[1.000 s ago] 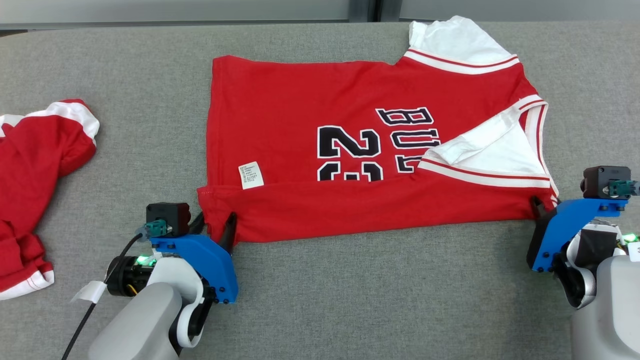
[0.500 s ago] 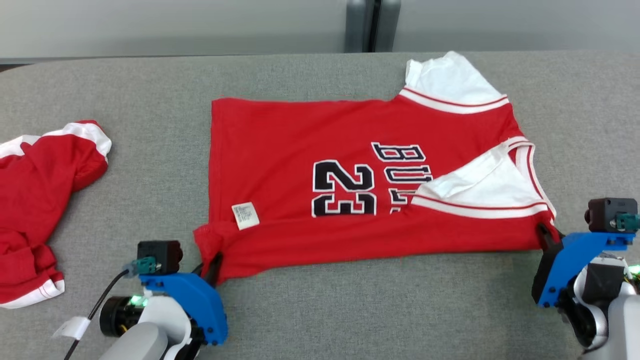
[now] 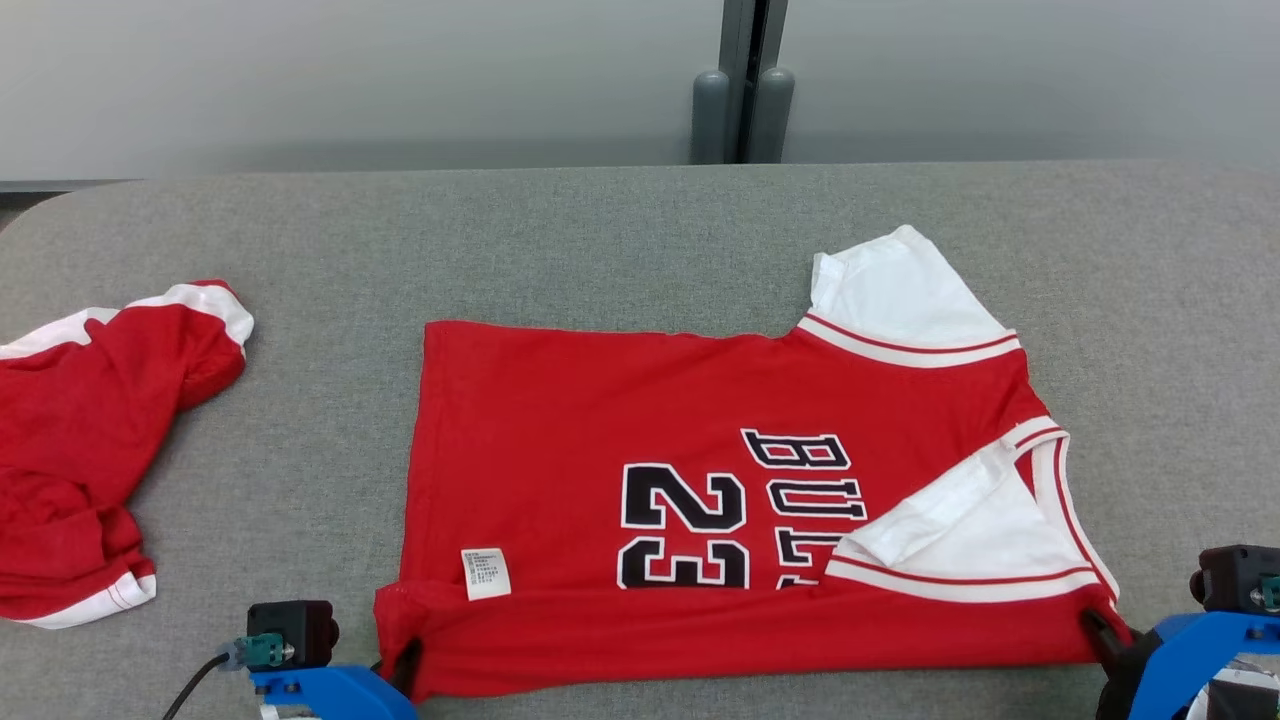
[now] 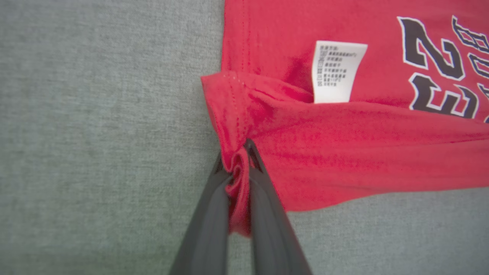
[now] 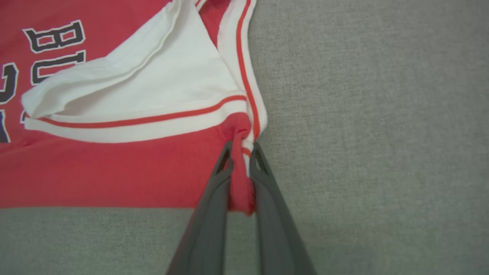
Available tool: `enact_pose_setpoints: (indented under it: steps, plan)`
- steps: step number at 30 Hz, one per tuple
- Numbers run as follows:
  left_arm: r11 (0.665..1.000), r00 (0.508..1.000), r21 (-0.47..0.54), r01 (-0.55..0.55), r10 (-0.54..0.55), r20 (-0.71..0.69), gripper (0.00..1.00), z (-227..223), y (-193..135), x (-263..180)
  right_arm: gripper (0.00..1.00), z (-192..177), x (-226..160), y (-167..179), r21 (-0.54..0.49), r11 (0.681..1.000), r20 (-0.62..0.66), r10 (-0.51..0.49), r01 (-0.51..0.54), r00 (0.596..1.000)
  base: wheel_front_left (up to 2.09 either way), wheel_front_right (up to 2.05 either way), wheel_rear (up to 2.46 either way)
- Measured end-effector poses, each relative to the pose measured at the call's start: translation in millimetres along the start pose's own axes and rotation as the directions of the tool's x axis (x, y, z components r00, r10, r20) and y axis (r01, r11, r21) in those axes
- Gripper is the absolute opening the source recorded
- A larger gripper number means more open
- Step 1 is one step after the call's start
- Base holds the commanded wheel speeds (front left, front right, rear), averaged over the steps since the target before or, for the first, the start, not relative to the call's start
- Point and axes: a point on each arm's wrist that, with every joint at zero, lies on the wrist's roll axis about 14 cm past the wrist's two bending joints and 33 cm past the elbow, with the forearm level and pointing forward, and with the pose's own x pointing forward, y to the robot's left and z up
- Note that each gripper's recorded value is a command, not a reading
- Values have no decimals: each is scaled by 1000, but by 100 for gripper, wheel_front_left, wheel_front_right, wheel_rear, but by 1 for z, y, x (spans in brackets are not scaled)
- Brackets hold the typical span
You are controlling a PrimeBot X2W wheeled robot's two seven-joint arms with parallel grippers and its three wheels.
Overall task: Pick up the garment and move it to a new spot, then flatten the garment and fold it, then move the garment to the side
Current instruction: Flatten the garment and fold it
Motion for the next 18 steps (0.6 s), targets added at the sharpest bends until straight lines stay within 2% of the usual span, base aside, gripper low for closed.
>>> enact_pose_setpoints:
  steps: [1,2,3,6,9,13,18]
  plan:
    - [1000,1000,0,-6,6,0,16,-1,1,-1,0,-2,-1,-1,2,1000,-3,0,0,1000,0,0,0]
    - [1000,1000,-1,-11,11,-9,46,-4,1,-2,48,-4,-2,-1,4,1000,-6,1,-1,1000,0,0,0]
    - [1000,1000,2,-13,14,-18,100,-6,1,-3,100,-6,-2,0,5,1000,-13,2,-2,1000,0,0,0]
    - [1000,1000,2,-16,16,-13,100,-3,0,-4,100,-5,-2,0,1,1000,-9,3,-3,1000,0,0,0]
    - [1000,1000,10,-23,23,-1,100,3,1,-5,100,12,-3,5,-25,1000,35,7,-6,999,0,0,0]
    - [1000,999,21,-19,18,31,100,26,-1,-1,100,60,-1,19,-90,996,141,15,-2,990,0,0,0]
    - [996,994,89,7,-17,110,100,82,-5,11,100,125,6,39,-144,990,256,37,0,966,0,0,0]
